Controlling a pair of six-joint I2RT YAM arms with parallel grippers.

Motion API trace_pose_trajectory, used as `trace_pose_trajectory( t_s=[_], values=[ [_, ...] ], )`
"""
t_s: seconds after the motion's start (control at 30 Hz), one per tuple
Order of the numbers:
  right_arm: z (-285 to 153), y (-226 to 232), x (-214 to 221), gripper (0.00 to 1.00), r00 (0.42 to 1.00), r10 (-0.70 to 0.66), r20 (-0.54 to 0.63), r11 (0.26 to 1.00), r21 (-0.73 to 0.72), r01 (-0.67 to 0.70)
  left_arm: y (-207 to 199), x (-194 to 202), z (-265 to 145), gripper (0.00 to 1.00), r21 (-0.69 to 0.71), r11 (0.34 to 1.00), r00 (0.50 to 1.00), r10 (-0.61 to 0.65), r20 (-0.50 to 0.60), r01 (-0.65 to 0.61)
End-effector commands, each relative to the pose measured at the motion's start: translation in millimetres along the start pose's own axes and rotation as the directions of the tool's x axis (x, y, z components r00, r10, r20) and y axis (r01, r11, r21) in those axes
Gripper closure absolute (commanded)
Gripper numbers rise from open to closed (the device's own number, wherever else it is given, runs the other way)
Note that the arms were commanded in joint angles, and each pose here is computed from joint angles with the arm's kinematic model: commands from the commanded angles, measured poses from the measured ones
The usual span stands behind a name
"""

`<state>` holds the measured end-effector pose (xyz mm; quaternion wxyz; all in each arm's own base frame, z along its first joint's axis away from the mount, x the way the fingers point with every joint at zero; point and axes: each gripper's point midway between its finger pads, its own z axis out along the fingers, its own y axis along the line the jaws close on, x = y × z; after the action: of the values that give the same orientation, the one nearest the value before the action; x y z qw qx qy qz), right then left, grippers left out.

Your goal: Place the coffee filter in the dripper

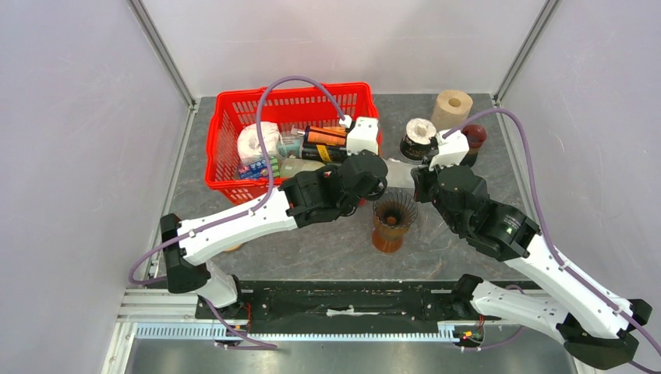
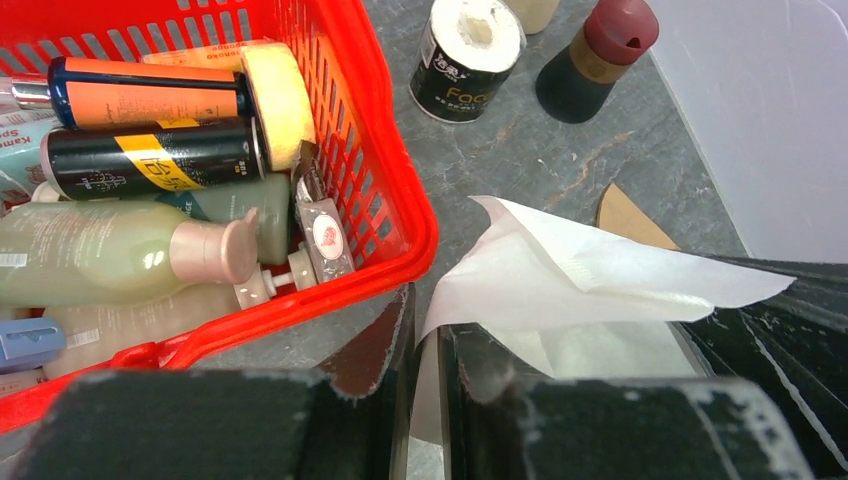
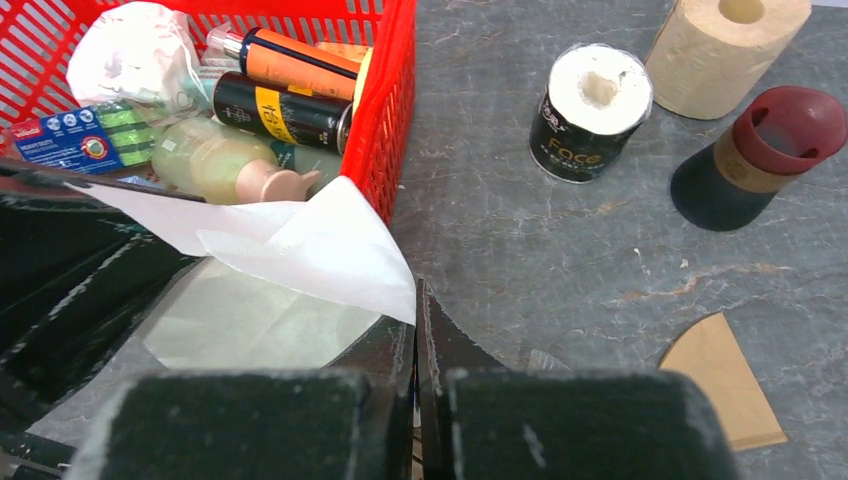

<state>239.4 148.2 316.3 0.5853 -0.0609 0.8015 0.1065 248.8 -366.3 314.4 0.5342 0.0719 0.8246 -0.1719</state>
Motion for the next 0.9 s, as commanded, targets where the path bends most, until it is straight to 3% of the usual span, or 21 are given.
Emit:
trace_pose_trajectory(
  t_s=[0.0, 0.2, 0.3, 0.4, 0.5, 0.7, 0.87],
  values=[
    [-6.6, -8.2, -20.7, 1.0, 0.998, 0.041, 0.049, 0.998, 0.047, -0.043, 10.5, -6.5, -12.1, 0.81, -0.014, 0.999, 0.999, -0.037, 0.011, 0.037],
    [-9.2, 8.1, -15.5, 1.0, 0.999, 0.046, -0.016, 0.998, -0.033, -0.047, -1.1, -1.5, -14.7, 0.78, 0.054, 0.998, 0.999, -0.022, -0.03, 0.024],
    [-12.9, 17.8, -9.6, 1.0, 0.996, 0.055, -0.075, 0.995, -0.077, -0.06, -15.6, 1.7, -20.4, 0.61, 0.148, 0.989, 0.998, 0.0, -0.062, 0.009],
    [-18.7, 19.9, -2.1, 1.0, 0.986, 0.072, -0.151, 0.994, -0.073, -0.084, -27.0, 2.2, -30.9, 0.33, 0.245, 0.969, 0.997, 0.016, -0.076, 0.003],
    [-22.9, 20.2, 7.3, 1.0, 0.973, 0.069, -0.222, 0.994, -0.062, -0.085, -34.5, 3.4, -46.0, 0.21, 0.347, 0.938, 0.996, 0.024, -0.081, 0.005],
    [-35.5, 21.5, 27.6, 1.0, 0.934, 0.043, -0.355, 0.995, -0.068, -0.072, -26.5, 1.1, -90.6, 0.15, 0.514, 0.857, 0.999, -0.002, -0.045, 0.025],
    [-47.4, 18.6, 39.5, 1.0, 0.894, 0.014, -0.448, 0.997, -0.064, -0.048, 7.5, -0.7, -109.2, 0.14, 0.498, 0.866, 0.998, -0.058, 0.01, 0.045]
  ],
)
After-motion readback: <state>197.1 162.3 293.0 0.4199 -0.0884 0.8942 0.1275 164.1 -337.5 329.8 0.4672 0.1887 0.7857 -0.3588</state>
